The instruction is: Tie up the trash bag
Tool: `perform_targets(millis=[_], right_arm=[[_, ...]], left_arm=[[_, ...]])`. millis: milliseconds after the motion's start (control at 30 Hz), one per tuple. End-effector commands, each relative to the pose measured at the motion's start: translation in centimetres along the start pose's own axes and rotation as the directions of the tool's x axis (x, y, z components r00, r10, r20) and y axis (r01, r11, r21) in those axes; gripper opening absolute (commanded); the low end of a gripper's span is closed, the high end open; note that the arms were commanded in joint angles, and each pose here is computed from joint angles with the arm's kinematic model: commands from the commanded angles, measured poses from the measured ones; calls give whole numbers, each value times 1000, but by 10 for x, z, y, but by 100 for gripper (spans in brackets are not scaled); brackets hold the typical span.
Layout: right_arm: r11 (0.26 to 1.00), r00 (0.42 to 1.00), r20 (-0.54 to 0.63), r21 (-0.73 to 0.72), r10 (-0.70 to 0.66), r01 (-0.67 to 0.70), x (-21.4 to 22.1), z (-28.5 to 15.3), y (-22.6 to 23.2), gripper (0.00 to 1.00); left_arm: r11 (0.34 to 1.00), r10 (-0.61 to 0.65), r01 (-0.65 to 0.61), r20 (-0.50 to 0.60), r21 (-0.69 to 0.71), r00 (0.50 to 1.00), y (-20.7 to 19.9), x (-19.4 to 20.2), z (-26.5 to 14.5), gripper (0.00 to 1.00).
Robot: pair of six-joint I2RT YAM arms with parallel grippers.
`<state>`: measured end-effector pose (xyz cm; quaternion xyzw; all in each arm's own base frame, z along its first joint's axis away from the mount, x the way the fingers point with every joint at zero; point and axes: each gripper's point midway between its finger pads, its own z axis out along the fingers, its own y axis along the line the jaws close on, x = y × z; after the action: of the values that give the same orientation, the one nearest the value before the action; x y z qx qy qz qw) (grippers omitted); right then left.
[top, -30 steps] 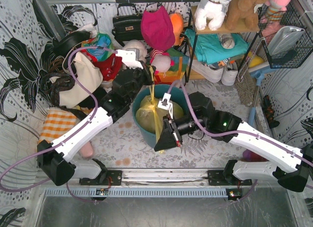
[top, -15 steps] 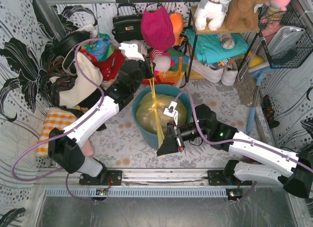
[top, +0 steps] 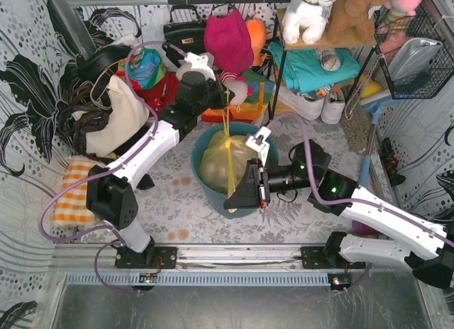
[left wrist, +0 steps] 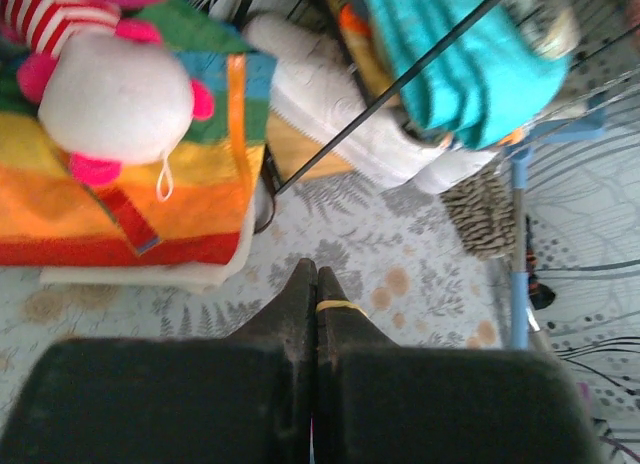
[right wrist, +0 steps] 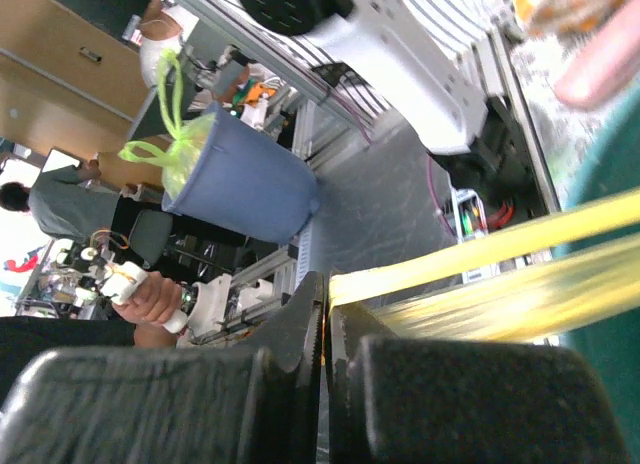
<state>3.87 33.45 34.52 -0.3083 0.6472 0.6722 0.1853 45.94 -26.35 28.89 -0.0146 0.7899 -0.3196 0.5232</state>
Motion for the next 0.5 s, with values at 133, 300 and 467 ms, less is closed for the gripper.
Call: perform_targets(millis=[133, 300, 467], right_arm=[[918, 948, -289, -396, -134, 9, 65, -42, 104, 0], [920, 960, -273, -389, -64, -49, 87, -42, 82, 0], [917, 962, -260, -399, -81, -31, 81, -44, 89, 0]], left_arm=[[985, 61, -12, 279, -172, 958, 57, -102, 17, 0], [976, 36, 7, 190, -219, 981, 94, -54, 40, 0], [967, 18, 24, 163, -252, 986, 119, -47, 51, 0]])
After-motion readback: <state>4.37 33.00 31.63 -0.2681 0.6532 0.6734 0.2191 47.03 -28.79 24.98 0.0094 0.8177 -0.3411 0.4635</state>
